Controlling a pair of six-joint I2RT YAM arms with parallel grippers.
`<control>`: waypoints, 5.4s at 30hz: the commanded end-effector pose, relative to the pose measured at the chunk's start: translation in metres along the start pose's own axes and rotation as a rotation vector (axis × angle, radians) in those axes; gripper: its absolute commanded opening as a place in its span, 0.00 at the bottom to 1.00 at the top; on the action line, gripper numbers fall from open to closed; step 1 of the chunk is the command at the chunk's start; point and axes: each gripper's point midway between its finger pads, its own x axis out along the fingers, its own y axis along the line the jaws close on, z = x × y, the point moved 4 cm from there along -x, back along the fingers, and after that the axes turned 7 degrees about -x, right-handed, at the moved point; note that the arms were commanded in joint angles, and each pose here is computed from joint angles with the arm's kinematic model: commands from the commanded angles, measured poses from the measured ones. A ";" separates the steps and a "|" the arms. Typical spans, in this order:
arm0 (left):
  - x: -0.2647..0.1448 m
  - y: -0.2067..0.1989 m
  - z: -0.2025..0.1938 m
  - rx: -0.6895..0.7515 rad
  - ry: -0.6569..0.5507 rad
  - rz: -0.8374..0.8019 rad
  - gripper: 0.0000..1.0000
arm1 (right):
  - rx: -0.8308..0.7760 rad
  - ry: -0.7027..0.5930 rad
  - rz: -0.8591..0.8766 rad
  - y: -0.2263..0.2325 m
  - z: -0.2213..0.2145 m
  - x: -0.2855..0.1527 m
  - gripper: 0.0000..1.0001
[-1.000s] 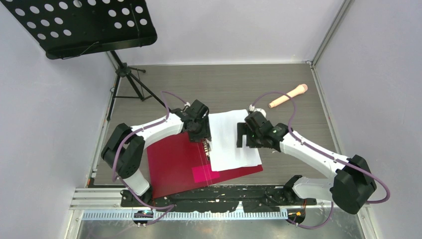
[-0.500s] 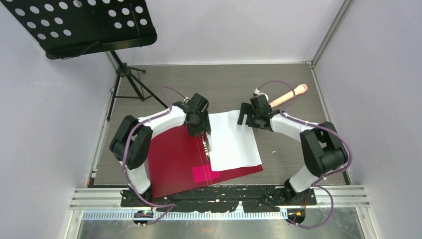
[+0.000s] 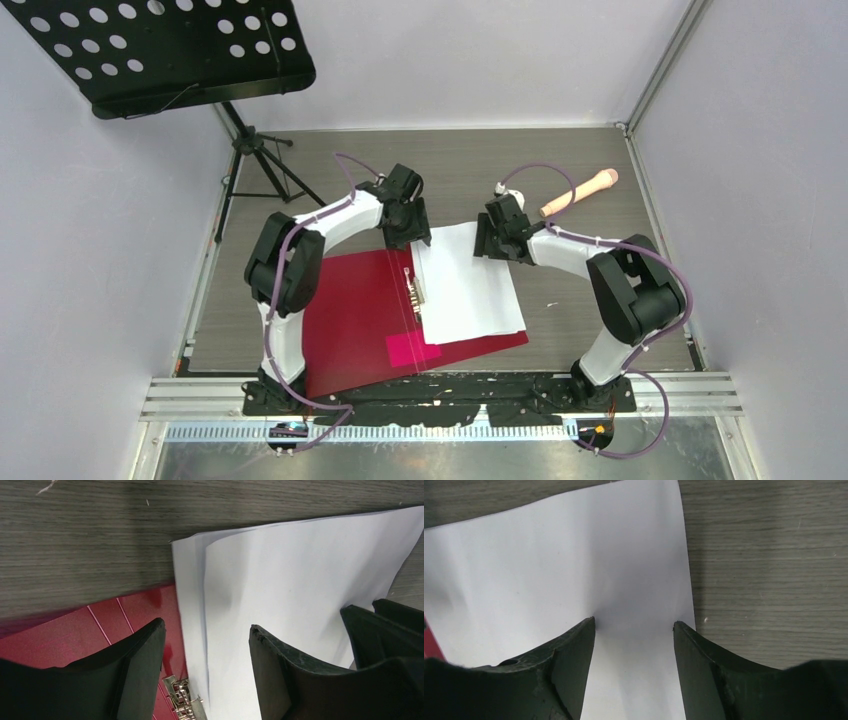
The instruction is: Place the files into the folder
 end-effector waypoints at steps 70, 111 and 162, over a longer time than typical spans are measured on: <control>-0.034 -0.028 0.058 0.164 -0.156 -0.031 0.84 | 0.103 -0.112 0.038 0.006 0.037 -0.055 0.98; 0.038 -0.056 0.003 0.111 0.059 -0.055 0.27 | 0.018 0.245 0.261 0.041 -0.198 -0.140 0.20; 0.018 -0.023 0.012 0.102 -0.010 0.074 0.40 | -0.007 0.212 0.273 0.047 -0.189 -0.143 0.21</control>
